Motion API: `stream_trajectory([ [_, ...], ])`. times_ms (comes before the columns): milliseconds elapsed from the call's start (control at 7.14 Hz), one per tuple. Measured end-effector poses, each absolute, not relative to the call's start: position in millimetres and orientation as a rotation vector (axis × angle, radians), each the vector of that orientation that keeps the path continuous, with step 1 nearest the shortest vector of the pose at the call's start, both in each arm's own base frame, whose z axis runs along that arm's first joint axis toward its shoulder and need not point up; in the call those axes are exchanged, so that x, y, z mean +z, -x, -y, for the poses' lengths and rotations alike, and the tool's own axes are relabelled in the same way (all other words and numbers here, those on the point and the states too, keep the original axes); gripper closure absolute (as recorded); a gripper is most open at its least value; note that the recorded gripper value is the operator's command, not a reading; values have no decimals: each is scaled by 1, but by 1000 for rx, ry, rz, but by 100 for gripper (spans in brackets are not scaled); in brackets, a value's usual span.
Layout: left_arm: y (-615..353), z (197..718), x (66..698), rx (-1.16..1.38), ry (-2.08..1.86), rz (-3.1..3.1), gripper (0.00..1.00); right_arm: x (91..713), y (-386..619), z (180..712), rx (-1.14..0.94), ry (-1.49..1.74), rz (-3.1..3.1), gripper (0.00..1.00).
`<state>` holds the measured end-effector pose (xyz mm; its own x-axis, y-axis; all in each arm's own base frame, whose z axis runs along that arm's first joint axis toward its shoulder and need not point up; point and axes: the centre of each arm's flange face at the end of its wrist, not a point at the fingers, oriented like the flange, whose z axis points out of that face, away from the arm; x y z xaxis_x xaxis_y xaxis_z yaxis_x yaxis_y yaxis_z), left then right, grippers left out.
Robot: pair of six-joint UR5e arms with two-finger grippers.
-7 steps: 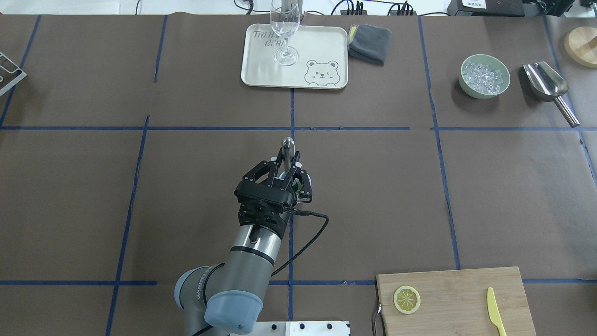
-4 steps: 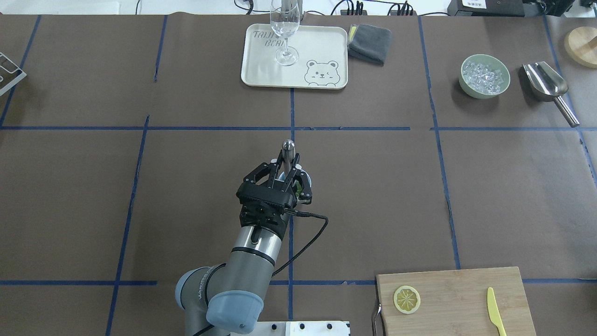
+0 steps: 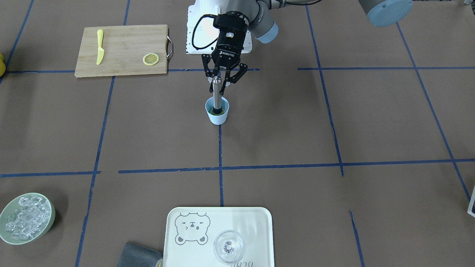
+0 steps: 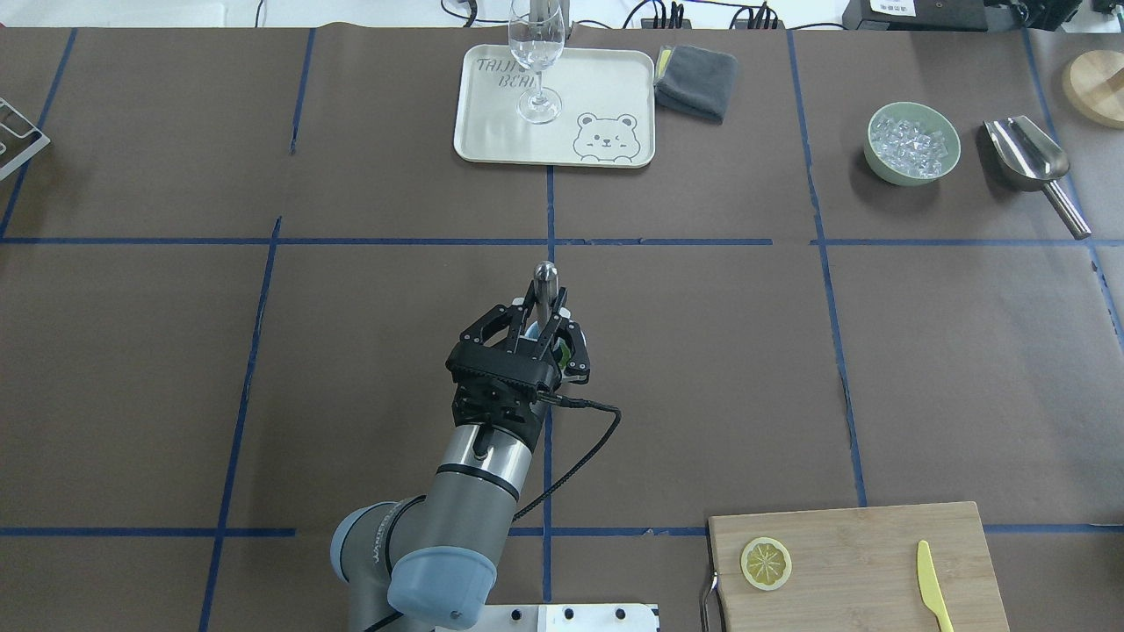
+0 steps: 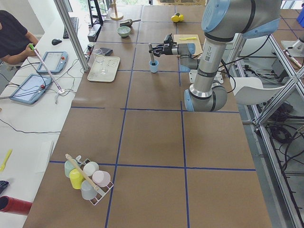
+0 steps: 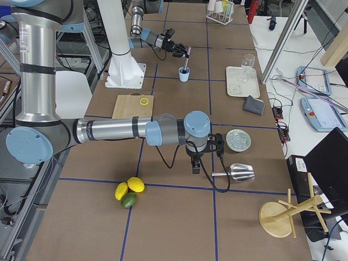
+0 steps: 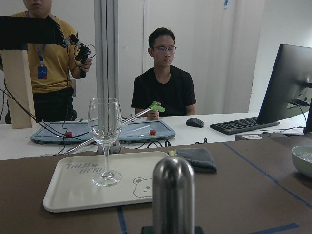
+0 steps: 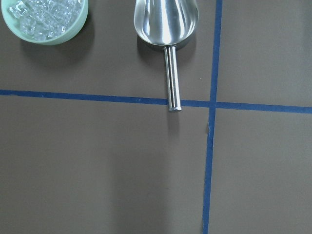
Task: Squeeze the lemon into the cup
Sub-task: 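Press the rod down onto the lemon slice inside the cup, then lift the rod up out of the cup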
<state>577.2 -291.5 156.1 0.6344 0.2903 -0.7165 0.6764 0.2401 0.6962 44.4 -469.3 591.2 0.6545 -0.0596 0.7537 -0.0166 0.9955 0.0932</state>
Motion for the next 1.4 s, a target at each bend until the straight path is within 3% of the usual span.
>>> stream_trajectory([
  [840, -478, 288, 88, -246, -1472, -970, 100, 589, -44, 469, -25, -97, 858, 0],
  [1400, -392, 348, 172, 10, -1599, -1125, 100, 588, -44, 471, -26, -100, 857, 0],
])
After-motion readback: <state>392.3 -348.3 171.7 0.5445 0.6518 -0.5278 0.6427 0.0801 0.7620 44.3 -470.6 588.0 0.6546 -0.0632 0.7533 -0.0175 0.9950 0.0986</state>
